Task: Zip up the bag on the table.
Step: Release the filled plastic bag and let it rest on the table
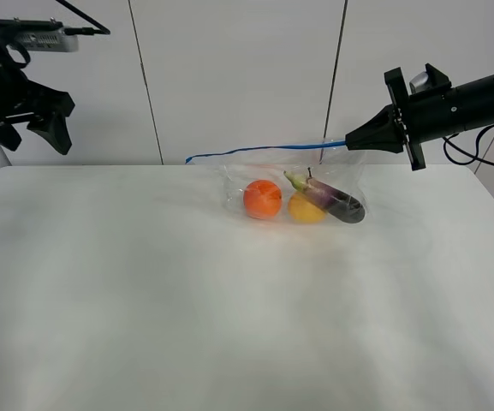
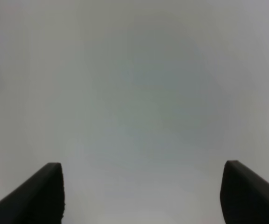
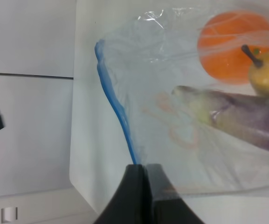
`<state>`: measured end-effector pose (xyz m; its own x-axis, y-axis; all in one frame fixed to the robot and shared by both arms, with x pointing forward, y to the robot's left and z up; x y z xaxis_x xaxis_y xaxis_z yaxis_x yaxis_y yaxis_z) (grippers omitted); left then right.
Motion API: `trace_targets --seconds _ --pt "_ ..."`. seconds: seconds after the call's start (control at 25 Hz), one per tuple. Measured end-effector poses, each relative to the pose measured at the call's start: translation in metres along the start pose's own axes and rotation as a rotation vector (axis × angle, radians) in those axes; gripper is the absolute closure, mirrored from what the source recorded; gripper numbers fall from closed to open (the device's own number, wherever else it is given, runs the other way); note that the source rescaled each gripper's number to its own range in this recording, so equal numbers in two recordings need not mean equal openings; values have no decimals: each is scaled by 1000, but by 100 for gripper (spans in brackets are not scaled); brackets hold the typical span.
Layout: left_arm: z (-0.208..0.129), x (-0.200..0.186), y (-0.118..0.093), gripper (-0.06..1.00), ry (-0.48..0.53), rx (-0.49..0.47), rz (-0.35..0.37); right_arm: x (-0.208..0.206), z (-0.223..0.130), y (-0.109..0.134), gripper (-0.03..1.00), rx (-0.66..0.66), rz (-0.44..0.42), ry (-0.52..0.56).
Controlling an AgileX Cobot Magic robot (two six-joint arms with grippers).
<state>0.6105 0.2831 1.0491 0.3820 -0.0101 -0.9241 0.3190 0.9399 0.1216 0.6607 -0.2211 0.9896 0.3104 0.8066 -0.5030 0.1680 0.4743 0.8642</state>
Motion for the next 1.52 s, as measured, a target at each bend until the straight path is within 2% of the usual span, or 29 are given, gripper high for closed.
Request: trace_targets --seconds 0.12,0.28,0.48,0.6,0.8,0.96,1.16,1.4,1.52 --pt "-27 -18 -8 14 -2 0 1 0 0 0 97 -1 0 0" --pt "-80 -27 -24 14 39 -11 -12 0 0 0 97 -2 0 0" --pt "-164 -18 -51 14 130 -30 -41 0 0 0 97 -2 0 0" --pt "-207 -16 -64 14 136 -33 -43 0 0 0 97 -2 0 0" --pt "-239 -20 -78 14 -16 -44 -20 0 0 0 97 -2 0 0" --pt "-251 -33 -88 14 -128 -59 -31 0 0 0 97 -2 0 0" --pt "-257 -50 -91 14 -249 -59 -2 0 0 0 97 -2 0 0" --pt "-267 -69 -87 14 -381 -121 78 0 0 0 96 1 -1 -2" --pt "-275 -80 -86 14 -468 -158 138 3 -1 0 85 -4 -8 4"
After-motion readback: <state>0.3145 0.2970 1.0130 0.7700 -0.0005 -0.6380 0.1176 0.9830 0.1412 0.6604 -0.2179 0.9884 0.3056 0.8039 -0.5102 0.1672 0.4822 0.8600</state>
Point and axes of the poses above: a point on each arm's last joint axis where the gripper is mounted, x pointing out along that axis toward the gripper, y along the wrist's bending axis when the last joint is at zero, z = x × y, the point moved 8 cm from there along x, pointing out along that axis toward the gripper, and after that the axes turned 14 degrees about x, right-handed, at the moved point
